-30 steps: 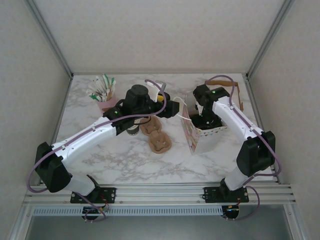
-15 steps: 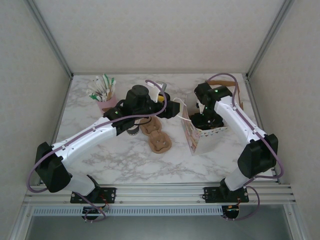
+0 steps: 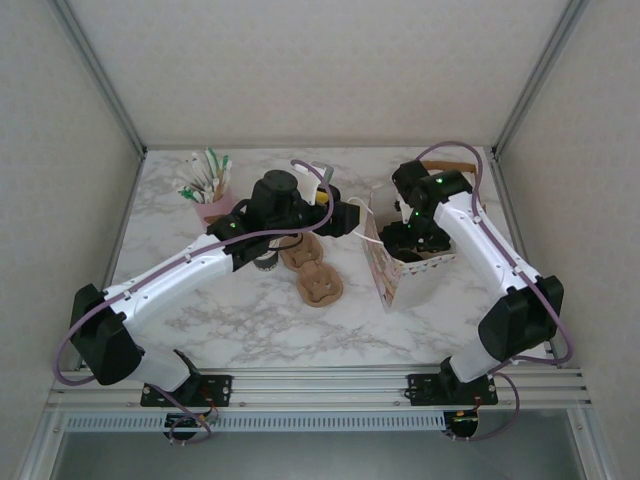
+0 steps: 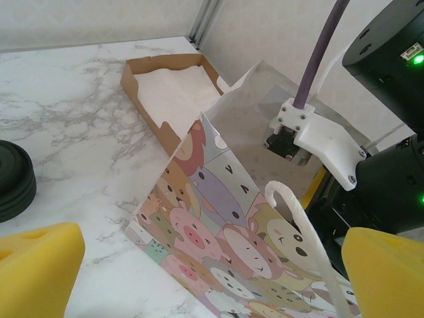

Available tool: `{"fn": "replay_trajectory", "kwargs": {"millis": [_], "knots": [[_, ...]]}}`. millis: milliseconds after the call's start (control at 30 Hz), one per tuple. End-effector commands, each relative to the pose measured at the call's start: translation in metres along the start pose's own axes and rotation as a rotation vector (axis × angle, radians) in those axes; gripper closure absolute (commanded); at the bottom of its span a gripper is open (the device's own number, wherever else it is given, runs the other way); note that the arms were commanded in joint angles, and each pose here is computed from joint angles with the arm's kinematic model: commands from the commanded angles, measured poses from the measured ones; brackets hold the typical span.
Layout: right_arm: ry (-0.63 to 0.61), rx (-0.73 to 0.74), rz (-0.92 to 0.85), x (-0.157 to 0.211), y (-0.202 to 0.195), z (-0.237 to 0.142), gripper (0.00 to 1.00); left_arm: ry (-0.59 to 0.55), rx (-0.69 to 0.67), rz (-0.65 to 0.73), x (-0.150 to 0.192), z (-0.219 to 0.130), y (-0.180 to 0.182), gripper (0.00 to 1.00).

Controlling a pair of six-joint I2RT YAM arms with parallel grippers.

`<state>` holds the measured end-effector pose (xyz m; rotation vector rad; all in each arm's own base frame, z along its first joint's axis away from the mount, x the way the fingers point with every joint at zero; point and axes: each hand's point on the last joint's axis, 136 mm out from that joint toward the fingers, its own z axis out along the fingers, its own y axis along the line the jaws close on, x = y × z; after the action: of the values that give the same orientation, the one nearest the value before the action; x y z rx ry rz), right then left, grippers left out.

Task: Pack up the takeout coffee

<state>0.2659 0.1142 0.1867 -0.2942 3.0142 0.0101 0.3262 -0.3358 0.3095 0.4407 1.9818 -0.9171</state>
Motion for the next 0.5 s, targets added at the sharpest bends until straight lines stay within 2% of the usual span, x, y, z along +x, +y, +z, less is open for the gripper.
{"fn": "replay_trajectory", "kwargs": {"millis": [0, 467], "knots": [[-0.047, -0.017, 0.026, -0.001, -0.001, -0.019, 0.1, -0.028, 0.008, 0.006, -0.009, 0.0, -0.008, 0.0], [-0.092, -0.023, 0.037, -0.004, -0.001, -0.032, 0.1, -0.033, 0.006, 0.007, -0.012, -0.001, -0.009, 0.0]]}}
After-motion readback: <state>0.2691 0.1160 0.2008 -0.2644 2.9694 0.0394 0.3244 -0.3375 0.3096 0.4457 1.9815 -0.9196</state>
